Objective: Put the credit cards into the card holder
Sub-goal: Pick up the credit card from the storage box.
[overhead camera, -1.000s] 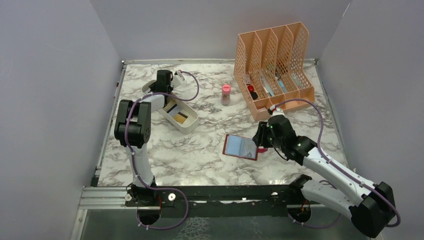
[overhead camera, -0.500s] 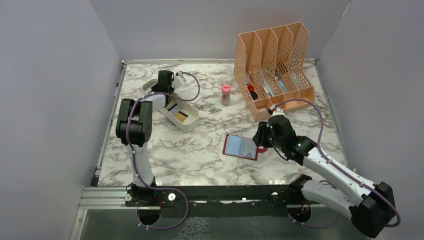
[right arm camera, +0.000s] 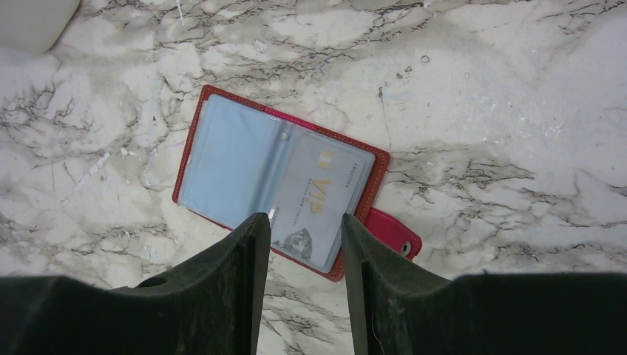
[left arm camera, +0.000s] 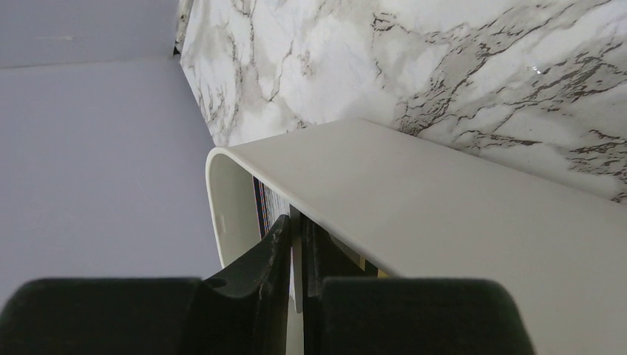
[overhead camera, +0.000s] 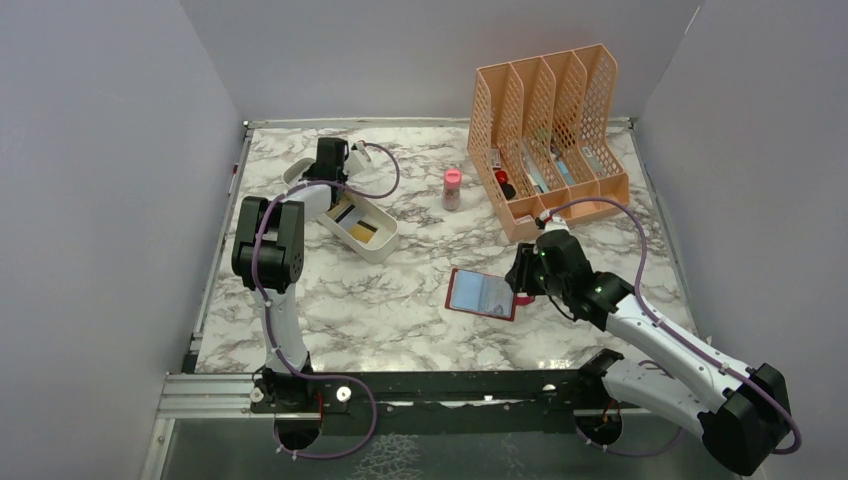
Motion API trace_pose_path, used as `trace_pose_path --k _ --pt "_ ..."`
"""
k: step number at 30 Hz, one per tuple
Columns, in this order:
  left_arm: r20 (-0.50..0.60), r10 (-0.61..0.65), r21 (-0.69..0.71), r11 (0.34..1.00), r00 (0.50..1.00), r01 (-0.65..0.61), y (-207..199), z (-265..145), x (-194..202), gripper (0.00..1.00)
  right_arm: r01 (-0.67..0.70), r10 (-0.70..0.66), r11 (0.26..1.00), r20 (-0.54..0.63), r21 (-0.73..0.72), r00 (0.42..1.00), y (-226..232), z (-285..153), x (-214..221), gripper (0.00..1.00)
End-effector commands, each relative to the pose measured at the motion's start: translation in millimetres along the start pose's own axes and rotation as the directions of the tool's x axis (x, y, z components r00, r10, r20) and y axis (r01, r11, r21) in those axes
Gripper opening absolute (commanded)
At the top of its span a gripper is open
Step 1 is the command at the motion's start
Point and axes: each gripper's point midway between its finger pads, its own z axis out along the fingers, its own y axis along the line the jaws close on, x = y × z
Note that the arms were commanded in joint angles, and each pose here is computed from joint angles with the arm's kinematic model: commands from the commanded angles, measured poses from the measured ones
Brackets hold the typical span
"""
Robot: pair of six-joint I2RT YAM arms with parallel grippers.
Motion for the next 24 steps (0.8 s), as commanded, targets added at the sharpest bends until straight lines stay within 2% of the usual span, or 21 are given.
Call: trace_pose_path --k 1,4,8,13,24 --pt "-0.032 0.012 0.004 1.0 0.999 -0.012 16.9 -8.6 5.0 0.06 0.009 -0.009 1.0 0.027 0.006 1.0 1.9 -2.6 -9.8 0.45" --pt "-0.037 0.011 0.034 0.999 0.999 -0.009 9.5 -7.7 7.7 0.0 0.008 -0.008 1.0 0.03 0.004 1.0 2.3 -3.3 -10.3 0.45" --pt "-0.051 0.017 0.064 0.998 0.999 -0.014 3.1 -9.6 11.7 0.0 0.006 -0.006 1.0 0.03 0.002 1.0 2.4 -4.5 -10.5 0.45" --pt "-0.031 -0.027 0.074 0.997 0.999 0.029 19.2 -20.9 -0.9 0.0 0.006 -0.006 1.0 0.031 0.001 1.0 2.6 -4.3 -10.3 0.45" --pt "-0.015 -0.116 0.122 0.986 0.993 0.117 23.4 -51.1 -3.4 0.0 0.001 -0.001 1.0 0.038 -0.01 0.999 4.1 -7.2 -11.8 0.45"
